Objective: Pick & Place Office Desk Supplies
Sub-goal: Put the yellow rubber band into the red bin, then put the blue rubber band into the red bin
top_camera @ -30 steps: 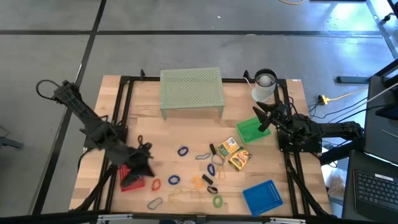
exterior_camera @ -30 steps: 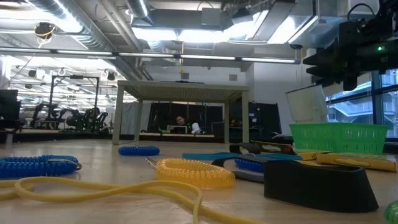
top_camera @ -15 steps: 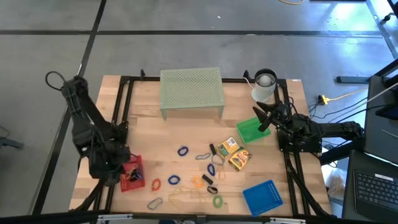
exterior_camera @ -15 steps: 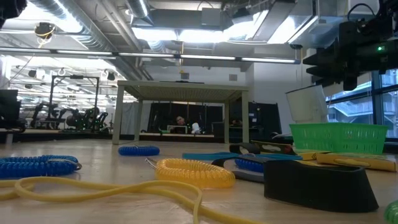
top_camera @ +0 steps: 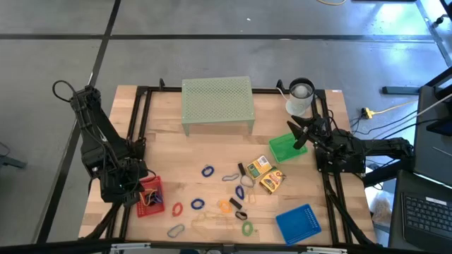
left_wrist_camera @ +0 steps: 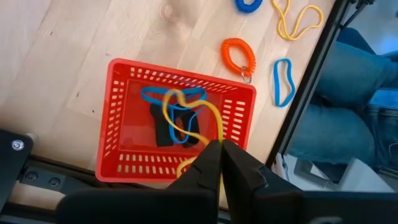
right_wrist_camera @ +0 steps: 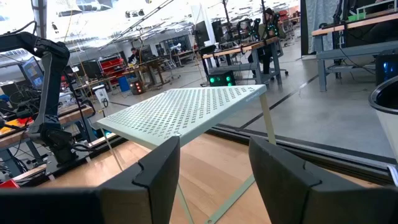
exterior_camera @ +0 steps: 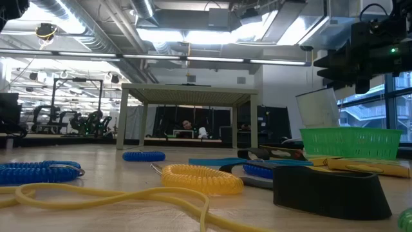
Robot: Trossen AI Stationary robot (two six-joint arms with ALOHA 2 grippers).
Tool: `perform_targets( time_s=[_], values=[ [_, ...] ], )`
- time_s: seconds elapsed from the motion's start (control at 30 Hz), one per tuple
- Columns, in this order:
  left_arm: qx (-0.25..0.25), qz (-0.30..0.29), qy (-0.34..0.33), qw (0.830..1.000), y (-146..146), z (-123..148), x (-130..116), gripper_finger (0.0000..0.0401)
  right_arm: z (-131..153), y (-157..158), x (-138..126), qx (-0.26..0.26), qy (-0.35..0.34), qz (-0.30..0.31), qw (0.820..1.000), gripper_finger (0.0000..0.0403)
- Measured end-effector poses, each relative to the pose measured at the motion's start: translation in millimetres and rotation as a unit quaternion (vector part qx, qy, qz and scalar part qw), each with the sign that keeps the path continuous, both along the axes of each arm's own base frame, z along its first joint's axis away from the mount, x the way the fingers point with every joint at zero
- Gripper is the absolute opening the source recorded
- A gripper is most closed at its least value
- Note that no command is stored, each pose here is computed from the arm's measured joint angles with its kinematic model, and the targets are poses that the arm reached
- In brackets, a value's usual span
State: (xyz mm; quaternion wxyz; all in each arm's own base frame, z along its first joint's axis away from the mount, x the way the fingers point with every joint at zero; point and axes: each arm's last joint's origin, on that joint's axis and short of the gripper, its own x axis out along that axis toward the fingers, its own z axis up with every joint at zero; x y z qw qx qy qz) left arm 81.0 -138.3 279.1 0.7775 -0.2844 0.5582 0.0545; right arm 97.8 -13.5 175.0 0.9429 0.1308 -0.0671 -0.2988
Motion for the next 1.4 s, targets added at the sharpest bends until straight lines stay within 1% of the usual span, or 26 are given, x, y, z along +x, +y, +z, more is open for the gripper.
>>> perform_targets(
  time_s=[0.13, 0.43, 0.57, 0.7, 0.8, 0.87, 0.9, 1.03, 1.13, 1.3, 1.4],
  values=[
    [0.011, 0.004, -0.004, 1.000, 0, -1, 1, 0.0028, 0, 0, 0, 0.000, 0.000, 0.000, 1.000, 0.0194],
    [0.048, -0.016, 0.005, 0.999, -9, -10, 5, 0.0107, 0, 0, 0, 0.000, 0.000, 0.000, 1.000, 0.0194],
    [0.095, -0.034, -0.041, 0.994, -8, -11, 11, 0.0127, 0, 0, 0, 0.000, 0.000, 0.000, 1.000, 0.0194],
    [0.151, -0.029, -0.127, 0.980, -5, -8, 22, 0.0135, 0, 0, 0, 0.000, 0.000, 0.000, 1.000, 0.0194],
    [0.183, -0.010, -0.190, 0.965, -4, -4, 33, 0.0134, 0, 0, 0, 0.000, 0.000, 0.000, 1.000, 0.0194],
    [0.193, 0.002, -0.217, 0.957, -5, -2, 43, 0.0134, 0, 0, 0, 0.000, 0.000, 0.000, 1.000, 0.0194],
    [0.198, -0.001, -0.223, 0.955, -6, -3, 49, 0.0134, 0, 0, 0, 0.000, 0.000, 0.000, 1.000, 0.0194],
    [0.216, -0.036, -0.226, 0.949, -13, -10, 74, 0.0139, 0, 0, 0, 0.000, 0.000, 0.000, 1.000, 0.0194],
    [0.247, -0.058, -0.223, 0.941, -16, -20, 94, 0.0145, 0, 0, 0, 0.000, 0.000, 0.000, 1.000, 0.0194],
    [0.298, -0.083, -0.204, 0.929, -14, -41, 127, 0.0150, 0, 0, 0, 0.000, 0.000, 0.000, 1.000, 0.0194],
    [0.319, -0.084, -0.193, 0.924, -9, -53, 146, 0.0149, 0, 0, 0, 0.000, 0.000, 0.000, 1.000, 0.0194]
  ],
)
